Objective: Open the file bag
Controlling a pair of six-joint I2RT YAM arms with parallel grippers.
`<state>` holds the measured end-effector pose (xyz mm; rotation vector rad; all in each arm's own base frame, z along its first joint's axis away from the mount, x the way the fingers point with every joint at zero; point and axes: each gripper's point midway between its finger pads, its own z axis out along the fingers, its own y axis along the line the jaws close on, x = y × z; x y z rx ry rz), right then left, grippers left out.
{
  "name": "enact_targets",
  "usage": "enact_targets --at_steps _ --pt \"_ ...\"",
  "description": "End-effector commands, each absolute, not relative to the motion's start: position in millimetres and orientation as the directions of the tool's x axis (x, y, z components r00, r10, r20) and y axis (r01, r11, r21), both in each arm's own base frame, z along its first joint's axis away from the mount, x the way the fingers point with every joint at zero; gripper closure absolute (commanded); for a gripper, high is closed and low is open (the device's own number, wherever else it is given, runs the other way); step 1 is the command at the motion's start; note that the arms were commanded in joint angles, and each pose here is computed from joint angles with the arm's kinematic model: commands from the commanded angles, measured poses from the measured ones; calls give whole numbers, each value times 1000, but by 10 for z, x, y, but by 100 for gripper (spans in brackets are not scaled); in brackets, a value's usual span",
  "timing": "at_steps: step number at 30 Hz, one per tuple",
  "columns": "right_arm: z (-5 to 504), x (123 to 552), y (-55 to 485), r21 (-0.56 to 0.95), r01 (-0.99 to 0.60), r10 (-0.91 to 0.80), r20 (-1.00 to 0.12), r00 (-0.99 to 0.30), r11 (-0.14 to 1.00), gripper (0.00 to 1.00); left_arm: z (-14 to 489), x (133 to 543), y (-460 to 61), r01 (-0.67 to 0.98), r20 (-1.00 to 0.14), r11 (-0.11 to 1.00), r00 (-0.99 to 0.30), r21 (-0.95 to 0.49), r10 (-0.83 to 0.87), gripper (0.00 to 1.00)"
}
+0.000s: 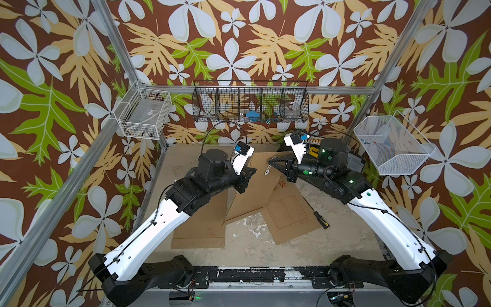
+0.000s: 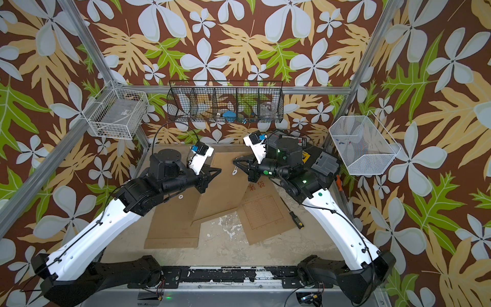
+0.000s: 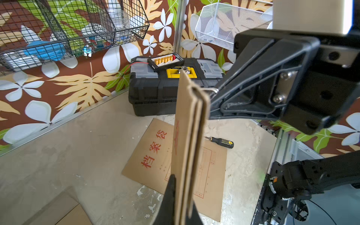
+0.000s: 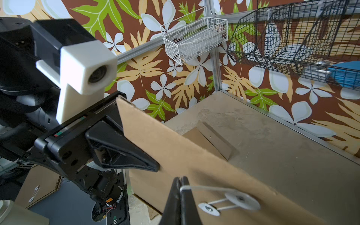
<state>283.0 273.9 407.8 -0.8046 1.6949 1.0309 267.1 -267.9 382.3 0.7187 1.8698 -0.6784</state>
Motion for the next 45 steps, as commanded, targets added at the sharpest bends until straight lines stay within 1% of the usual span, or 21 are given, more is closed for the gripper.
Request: enact_targets --at_steps 1,8,21,31,36,43,45 --pt "4148 2854 2691 248 -854 -33 -955 -294 457 100 3809 2701 -2642 717 -922 690 -326 -97 209 100" --pt "4154 2928 2576 226 -812 -20 -960 -280 537 100 3714 2623 -2689 740 -912 668 -321 -75 254 100" --pt "4197 3015 2334 192 -725 11 -969 -247 661 100 3678 2592 -2674 741 -909 668 -323 -69 265 100" --pt "4096 3124 2114 148 -628 -8 -971 -239 764 100 3697 2603 -2709 749 -913 659 -315 -71 260 100" --pt "4017 3132 2076 129 -614 -33 -969 -246 779 100 3817 2571 -2691 748 -931 658 -297 -89 211 100" --pt "4022 3025 2097 129 -648 -24 -975 -222 750 100 3939 2489 -2728 758 -948 625 -305 -186 87 100" --pt "4008 3020 2088 123 -647 -28 -975 -218 753 100 3976 2462 -2742 774 -951 597 -303 -211 56 100"
